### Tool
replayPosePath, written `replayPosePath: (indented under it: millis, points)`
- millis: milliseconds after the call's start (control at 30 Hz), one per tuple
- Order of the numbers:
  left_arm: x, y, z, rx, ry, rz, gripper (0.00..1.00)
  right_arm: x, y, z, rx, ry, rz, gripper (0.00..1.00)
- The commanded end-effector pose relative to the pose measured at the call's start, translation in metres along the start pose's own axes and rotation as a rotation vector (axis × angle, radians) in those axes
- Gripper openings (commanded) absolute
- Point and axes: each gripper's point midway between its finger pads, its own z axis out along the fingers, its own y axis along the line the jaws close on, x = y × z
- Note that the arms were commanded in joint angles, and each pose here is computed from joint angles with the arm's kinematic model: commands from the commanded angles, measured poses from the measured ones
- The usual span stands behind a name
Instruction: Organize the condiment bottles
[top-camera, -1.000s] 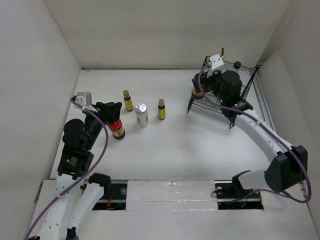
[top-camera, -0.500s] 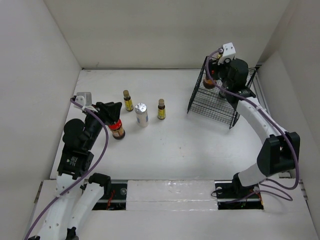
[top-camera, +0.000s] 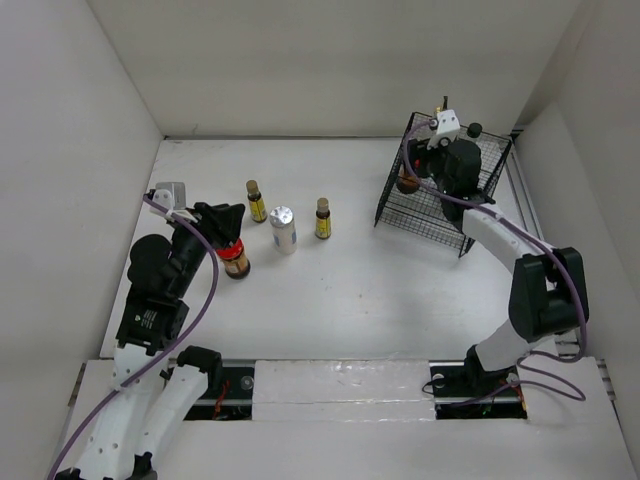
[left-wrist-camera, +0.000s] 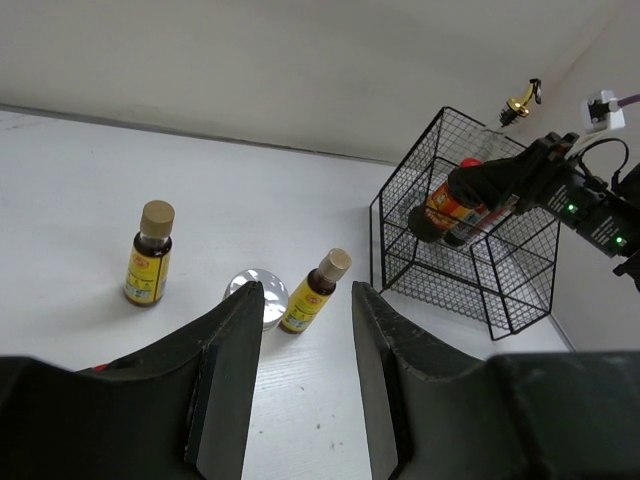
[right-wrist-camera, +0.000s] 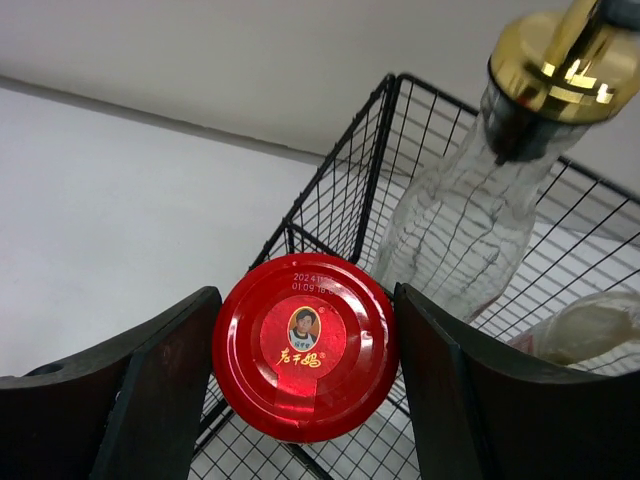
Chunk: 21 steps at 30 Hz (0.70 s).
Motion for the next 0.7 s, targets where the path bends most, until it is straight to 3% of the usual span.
replayPosePath:
  millis: [0, 200, 300, 400, 467, 667]
  points:
    - [-0.009, -0.005, 0.001, 0.018, -0.031, -0.002, 0.36, -0.067, -0.001, -0.001, -0.001, -0.266, 0.031, 0.43]
    - [-0.01, -0.004, 0.001, 0.01, -0.034, -0.002, 0.36, -0.03, 0.002, 0.011, -0.006, -0.224, 0.07, 0.45]
    - [-0.01, -0.004, 0.001, 0.01, -0.034, -0.002, 0.36, -0.017, 0.002, 0.015, -0.007, -0.202, 0.081, 0.54]
    - [-0.01, -0.004, 0.001, 0.01, -0.034, -0.002, 0.36, -0.014, 0.003, 0.015, -0.008, -0.193, 0.091, 0.68]
    - [-0.01, -0.004, 0.001, 0.01, -0.034, -0.002, 0.36, -0.02, -0.004, 0.013, 0.012, -0.198, 0.092, 0.77]
    - [-0.01, -0.004, 0.001, 0.01, -0.034, -0.002, 0.36, -0.055, -0.007, 0.007, 0.015, -0.216, 0.058, 0.86]
